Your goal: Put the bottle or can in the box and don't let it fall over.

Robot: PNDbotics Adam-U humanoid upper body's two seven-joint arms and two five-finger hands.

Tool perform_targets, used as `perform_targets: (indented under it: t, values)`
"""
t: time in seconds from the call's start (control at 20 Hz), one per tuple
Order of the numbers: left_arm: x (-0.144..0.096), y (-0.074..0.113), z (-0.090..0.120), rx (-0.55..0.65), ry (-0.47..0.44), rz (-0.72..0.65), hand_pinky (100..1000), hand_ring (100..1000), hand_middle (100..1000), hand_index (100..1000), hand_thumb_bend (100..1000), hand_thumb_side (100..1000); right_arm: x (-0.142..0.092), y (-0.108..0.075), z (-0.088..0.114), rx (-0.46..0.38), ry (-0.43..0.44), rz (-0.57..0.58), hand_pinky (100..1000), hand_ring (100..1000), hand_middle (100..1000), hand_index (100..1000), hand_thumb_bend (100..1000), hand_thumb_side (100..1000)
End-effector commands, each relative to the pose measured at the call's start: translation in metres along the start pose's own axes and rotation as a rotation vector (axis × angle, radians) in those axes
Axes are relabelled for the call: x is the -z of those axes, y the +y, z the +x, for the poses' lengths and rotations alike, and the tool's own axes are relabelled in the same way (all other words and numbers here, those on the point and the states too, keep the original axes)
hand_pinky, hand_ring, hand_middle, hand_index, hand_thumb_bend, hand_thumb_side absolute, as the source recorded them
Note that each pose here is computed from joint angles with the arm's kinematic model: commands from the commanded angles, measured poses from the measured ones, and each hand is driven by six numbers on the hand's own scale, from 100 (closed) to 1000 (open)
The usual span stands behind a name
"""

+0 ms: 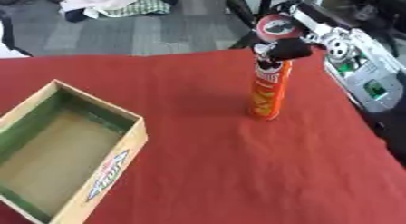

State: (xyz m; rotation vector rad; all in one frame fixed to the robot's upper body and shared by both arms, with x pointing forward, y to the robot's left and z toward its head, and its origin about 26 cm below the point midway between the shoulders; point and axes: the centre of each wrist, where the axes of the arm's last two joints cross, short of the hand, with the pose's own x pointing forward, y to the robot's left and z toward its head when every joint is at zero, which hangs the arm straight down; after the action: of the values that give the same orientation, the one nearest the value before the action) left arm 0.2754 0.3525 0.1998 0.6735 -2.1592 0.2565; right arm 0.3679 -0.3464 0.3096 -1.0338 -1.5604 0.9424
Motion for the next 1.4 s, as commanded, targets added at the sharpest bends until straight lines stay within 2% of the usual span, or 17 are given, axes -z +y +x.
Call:
perform_targets:
  t: [0.05,0.1,0.2,0.3,0.45,0.5,0.65,0.7,0.85,1.0,1.1,1.15,1.35,1.4]
  values:
    - [0.0049,0.003,0.0075,0.0,-0.034,0.007,874,817,827,701,534,439,-0.0012,-0.0131,0.0009,-0.034,0.005,-0.027,424,791,870,848,278,237]
    - [0.0049,0.0031,0.0075,0.0,-0.034,0.008,874,817,827,701,534,439,-0.001,-0.0128,0.0007,-0.038,0.006,-0.024,420,790,869,848,276,221]
    - [0.005,0.0035,0.0075,0.0,-0.035,0.011,875,818,827,701,534,439,-0.0007,-0.0122,0.0006,-0.049,0.007,-0.017,410,788,865,848,265,100]
    - [0.0049,0.0039,0.0073,0.001,-0.035,0.013,875,818,827,701,534,439,-0.0004,-0.0123,0.0007,-0.057,0.006,-0.012,393,780,854,839,234,100]
    - [0.0048,0.0042,0.0072,0.003,-0.034,0.014,876,818,827,701,534,438,-0.0004,-0.0133,0.0015,-0.056,0.003,-0.015,352,753,798,809,141,100]
    - [0.005,0.0042,0.0073,0.003,-0.035,0.014,877,819,827,700,533,438,-0.0005,-0.0138,0.0019,-0.053,0.002,-0.017,315,725,734,777,100,100]
    - [0.0055,0.0041,0.0077,0.003,-0.036,0.016,877,819,827,700,534,438,-0.0005,-0.0147,0.0023,-0.031,-0.001,-0.032,276,687,666,734,100,100]
    - [0.0056,0.0041,0.0078,0.003,-0.036,0.016,878,819,827,698,534,437,-0.0005,-0.0147,0.0021,-0.023,-0.001,-0.038,244,647,621,679,100,100]
    - [0.0056,0.0043,0.0078,0.003,-0.035,0.019,879,820,826,698,536,435,-0.0003,-0.0138,0.0008,0.01,-0.002,-0.057,223,613,585,627,100,100]
    - [0.0057,0.0046,0.0078,0.004,-0.035,0.021,880,821,826,697,535,434,-0.0004,-0.013,-0.0002,0.032,-0.011,-0.077,184,565,533,529,100,100]
    - [0.0058,0.0047,0.0079,0.005,-0.035,0.022,880,821,826,697,535,433,-0.0002,-0.0124,-0.0006,0.04,-0.018,-0.087,183,563,529,524,100,100]
    - [0.0058,0.0047,0.0078,0.005,-0.035,0.022,881,821,826,697,535,432,0.0,-0.0123,-0.0006,0.041,-0.022,-0.093,160,529,477,457,100,100]
    - [0.0059,0.005,0.0079,0.006,-0.036,0.024,882,821,826,696,537,433,0.0008,-0.0107,-0.0028,0.044,-0.031,-0.112,123,478,371,352,100,100]
    - [0.0059,0.0052,0.0078,0.006,-0.036,0.025,882,821,826,696,536,432,0.0008,-0.0106,-0.003,0.045,-0.035,-0.116,100,450,317,304,100,100]
